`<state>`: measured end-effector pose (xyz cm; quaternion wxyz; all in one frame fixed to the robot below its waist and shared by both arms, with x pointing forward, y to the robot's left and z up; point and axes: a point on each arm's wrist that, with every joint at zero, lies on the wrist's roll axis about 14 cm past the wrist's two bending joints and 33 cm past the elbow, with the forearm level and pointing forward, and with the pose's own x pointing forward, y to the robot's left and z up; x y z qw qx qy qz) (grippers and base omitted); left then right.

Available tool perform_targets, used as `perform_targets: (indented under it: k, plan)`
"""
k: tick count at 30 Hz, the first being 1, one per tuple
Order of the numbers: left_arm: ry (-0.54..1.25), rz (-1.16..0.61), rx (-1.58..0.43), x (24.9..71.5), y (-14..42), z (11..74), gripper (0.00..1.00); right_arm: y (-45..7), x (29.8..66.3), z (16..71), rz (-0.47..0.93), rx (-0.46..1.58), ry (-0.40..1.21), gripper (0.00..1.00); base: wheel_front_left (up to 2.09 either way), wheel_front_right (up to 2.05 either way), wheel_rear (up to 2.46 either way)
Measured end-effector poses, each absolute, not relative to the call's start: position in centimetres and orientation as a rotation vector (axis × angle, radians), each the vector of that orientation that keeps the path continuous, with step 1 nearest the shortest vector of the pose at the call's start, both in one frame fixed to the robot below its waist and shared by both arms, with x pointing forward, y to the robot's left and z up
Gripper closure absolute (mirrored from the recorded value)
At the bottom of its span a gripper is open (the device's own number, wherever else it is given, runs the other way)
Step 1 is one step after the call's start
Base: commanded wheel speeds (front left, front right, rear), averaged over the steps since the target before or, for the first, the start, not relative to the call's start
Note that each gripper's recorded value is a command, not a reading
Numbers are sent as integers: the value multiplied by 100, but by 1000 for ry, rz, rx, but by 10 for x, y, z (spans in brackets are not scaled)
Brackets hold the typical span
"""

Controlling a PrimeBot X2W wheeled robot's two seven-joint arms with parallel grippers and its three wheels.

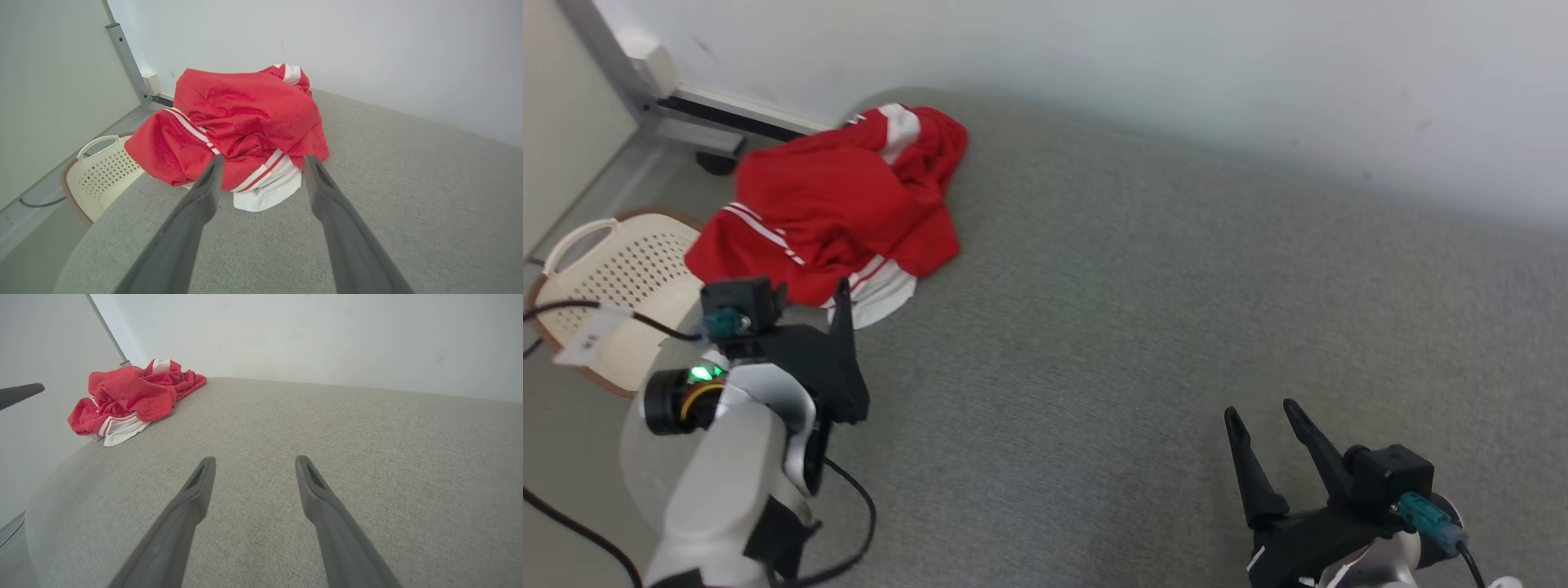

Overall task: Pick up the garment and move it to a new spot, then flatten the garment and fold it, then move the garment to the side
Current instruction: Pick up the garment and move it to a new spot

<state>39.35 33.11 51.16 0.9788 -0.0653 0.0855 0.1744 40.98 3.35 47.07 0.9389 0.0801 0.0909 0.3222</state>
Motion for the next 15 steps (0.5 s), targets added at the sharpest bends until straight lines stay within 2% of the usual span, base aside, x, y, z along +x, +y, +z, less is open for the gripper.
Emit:
perform_targets:
  k: [15]
  plan:
    - [329,380,-75,478,350,474,0,-19,434,435,513,157,270,0,0,0,0]
